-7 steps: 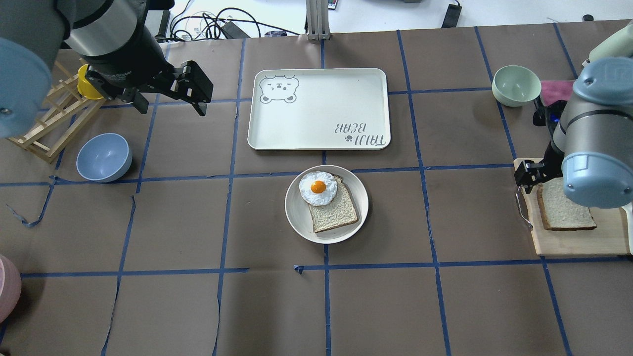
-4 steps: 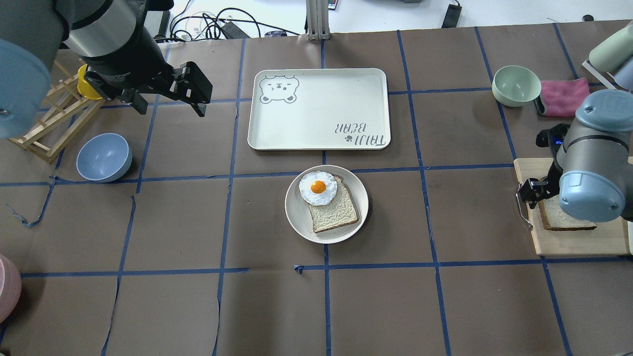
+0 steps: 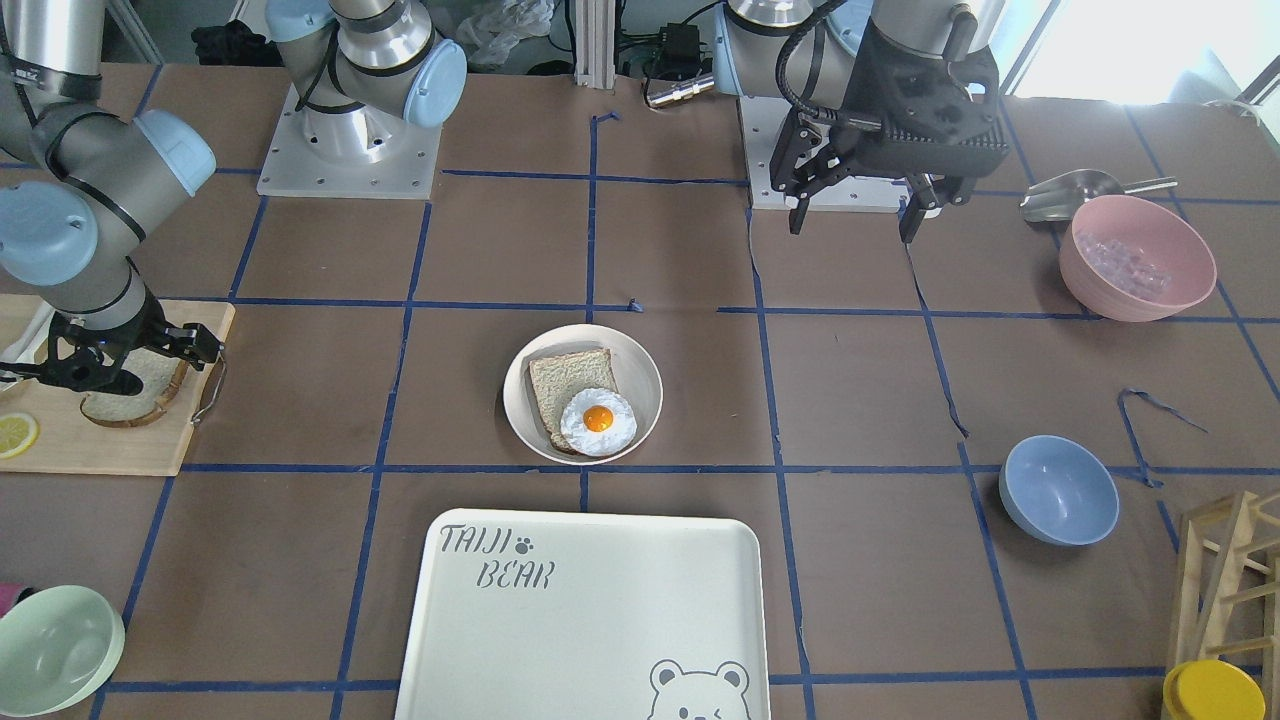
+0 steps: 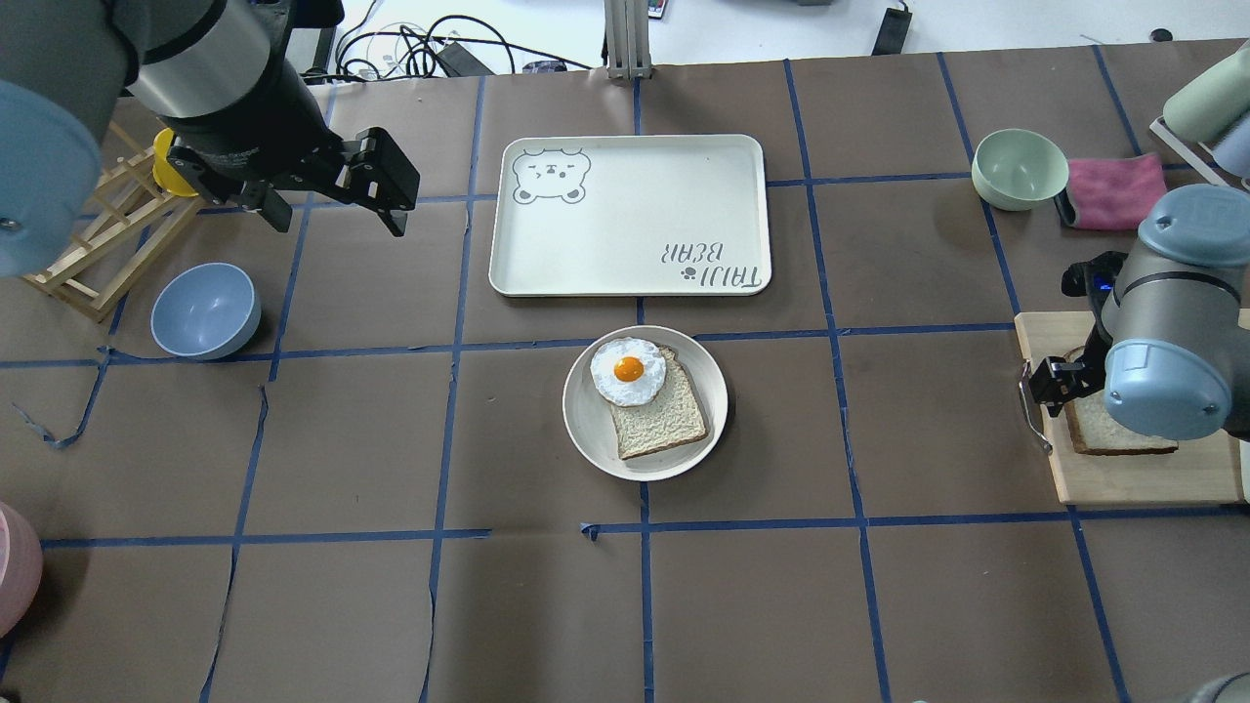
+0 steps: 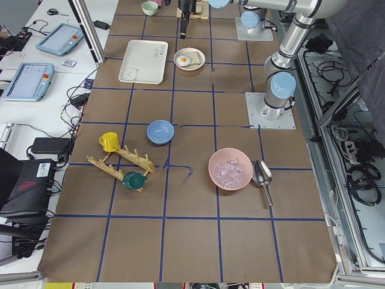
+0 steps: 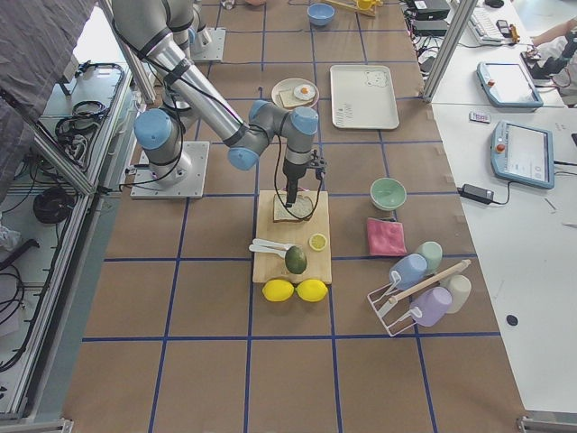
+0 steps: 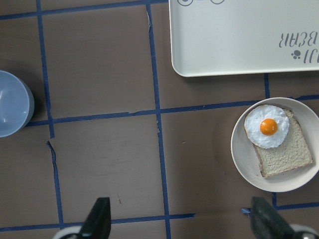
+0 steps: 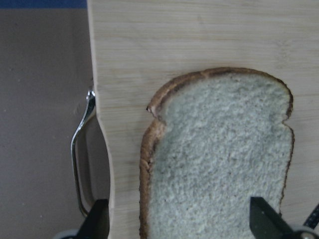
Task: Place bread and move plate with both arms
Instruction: 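Grasp the bread slice edge with the right gripper and lift it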
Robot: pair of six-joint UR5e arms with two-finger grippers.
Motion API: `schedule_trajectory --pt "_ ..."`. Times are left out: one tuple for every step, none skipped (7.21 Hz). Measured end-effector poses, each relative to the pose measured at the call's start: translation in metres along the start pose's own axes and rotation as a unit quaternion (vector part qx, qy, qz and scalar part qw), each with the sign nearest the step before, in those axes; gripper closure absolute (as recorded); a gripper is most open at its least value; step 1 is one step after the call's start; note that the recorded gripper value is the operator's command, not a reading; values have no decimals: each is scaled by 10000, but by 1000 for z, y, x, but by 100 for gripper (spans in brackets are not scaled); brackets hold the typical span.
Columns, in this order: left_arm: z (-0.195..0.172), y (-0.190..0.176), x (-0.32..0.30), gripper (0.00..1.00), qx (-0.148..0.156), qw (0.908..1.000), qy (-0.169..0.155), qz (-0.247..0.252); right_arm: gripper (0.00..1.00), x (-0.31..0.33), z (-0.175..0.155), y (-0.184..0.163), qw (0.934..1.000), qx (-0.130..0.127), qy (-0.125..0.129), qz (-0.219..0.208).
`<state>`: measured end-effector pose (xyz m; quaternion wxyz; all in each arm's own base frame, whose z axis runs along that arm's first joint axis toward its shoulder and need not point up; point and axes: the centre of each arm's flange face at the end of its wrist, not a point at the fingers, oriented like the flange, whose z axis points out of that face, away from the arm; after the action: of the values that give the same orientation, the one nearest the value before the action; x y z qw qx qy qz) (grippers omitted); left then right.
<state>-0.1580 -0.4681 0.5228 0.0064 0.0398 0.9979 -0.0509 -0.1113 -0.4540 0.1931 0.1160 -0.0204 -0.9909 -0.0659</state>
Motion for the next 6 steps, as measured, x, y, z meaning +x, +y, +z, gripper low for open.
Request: schedule_trajectory --pt "2 1 0 0 -23 10000 -1 -2 10 0 5 -1 10000 -54 -2 -5" --pt "4 1 -1 0 -33 10000 -1 -3 16 2 9 0 9999 -102 -2 10" --pt "5 1 0 0 -37 10000 6 -1 35 6 11 0 9999 -131 -7 41" --pt "8 1 0 2 -39 10000 12 -1 61 8 12 1 9999 -159 -10 52" --pt "9 1 0 2 -39 10000 14 0 84 8 14 1 9998 -195 -17 61" --pt "10 2 0 2 -39 10000 15 0 100 8 14 2 9997 -212 -20 80"
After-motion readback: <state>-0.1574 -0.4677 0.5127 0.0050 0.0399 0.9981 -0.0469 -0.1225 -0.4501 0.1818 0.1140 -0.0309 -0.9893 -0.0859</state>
